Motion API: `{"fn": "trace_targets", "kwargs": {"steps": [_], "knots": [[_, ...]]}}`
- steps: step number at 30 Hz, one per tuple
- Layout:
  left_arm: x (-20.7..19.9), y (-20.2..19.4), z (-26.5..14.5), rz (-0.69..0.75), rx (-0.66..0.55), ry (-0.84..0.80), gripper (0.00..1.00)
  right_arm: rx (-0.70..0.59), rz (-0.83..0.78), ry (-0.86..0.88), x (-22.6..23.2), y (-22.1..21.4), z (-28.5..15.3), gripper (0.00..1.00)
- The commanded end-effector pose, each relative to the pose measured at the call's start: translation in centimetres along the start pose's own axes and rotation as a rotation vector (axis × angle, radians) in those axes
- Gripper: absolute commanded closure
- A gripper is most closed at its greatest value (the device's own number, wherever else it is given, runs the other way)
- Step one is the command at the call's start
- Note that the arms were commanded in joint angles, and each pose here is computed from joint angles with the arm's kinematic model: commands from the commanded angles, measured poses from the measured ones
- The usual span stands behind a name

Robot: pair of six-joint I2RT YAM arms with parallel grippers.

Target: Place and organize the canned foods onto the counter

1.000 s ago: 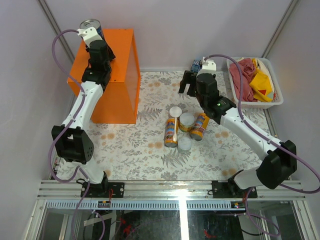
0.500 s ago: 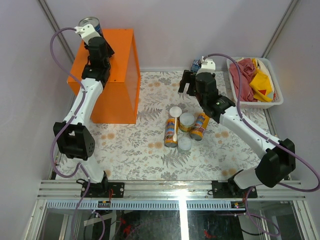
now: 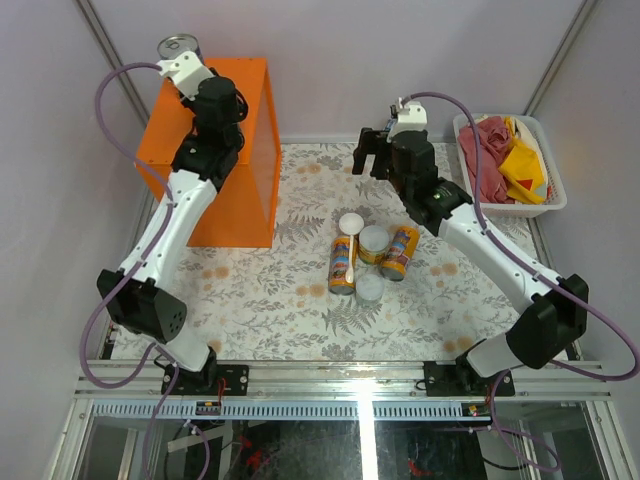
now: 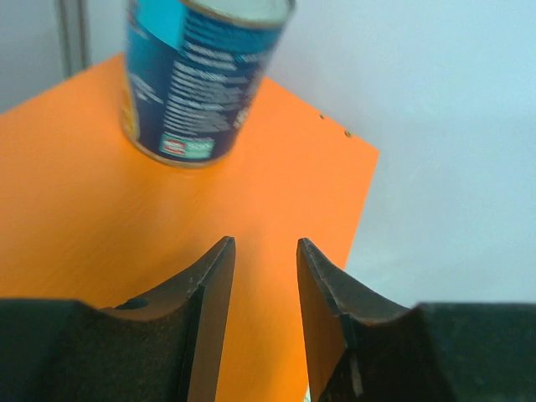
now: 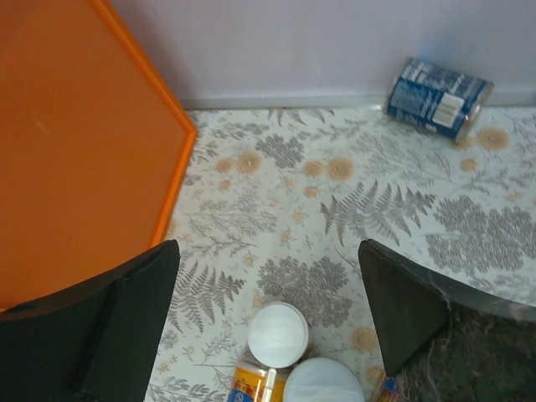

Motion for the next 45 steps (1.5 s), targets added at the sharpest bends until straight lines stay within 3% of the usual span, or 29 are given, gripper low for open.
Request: {"fn": "trace_targets", "kwargs": {"steps": [1, 11, 21, 27, 35, 40, 45], "knots": [[2.5, 6.5, -2.2, -0.095, -0.151, 0.15, 0.65, -0.118, -0.015, 0.121, 2.7, 5.8, -0.8, 0.05], [5.2, 7.3, -1.9, -0.338, -0.158, 0.408, 0.6, -0.149, 0.013, 0.215, 5.7, 8.0, -1.2, 0.05], [8.7, 0.9, 0.3, -0.526, -0.108, 0.623, 0.61, -0.195, 0.021, 0.233, 6.0, 9.4, -1.7, 0.05], [9.8, 0.1, 0.5, -0.57, -0.157, 0.668, 0.62, -0.197, 0.014, 0.26, 6.3, 9.4, -2.0, 0.05], [6.0, 2.5, -2.3, -0.365, -0.226, 0.41, 0.58, -0.155, 0.016, 0.371, 8.3, 9.3, -2.7, 0.05], [7.0, 4.1, -5.8, -0.211, -0.262, 0.369, 0.46, -0.1, -0.01, 0.426, 10.6, 7.6, -3.0, 0.05], [8.3, 5.4, -8.9, -0.173, -0.29, 0.312, 0.26, -0.072, -0.023, 0.464, 12.8, 6.2, -3.5, 0.05]]}}
Point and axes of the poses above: each gripper's point midway between its finger pads, its own z axis out along the fingers, its own x axis along the line the jaws close on, y = z × x, the point moved 1 cm from there along -z, back along the fingers, and after that the axes turned 5 degrees about -z, right-handed, at the moved point
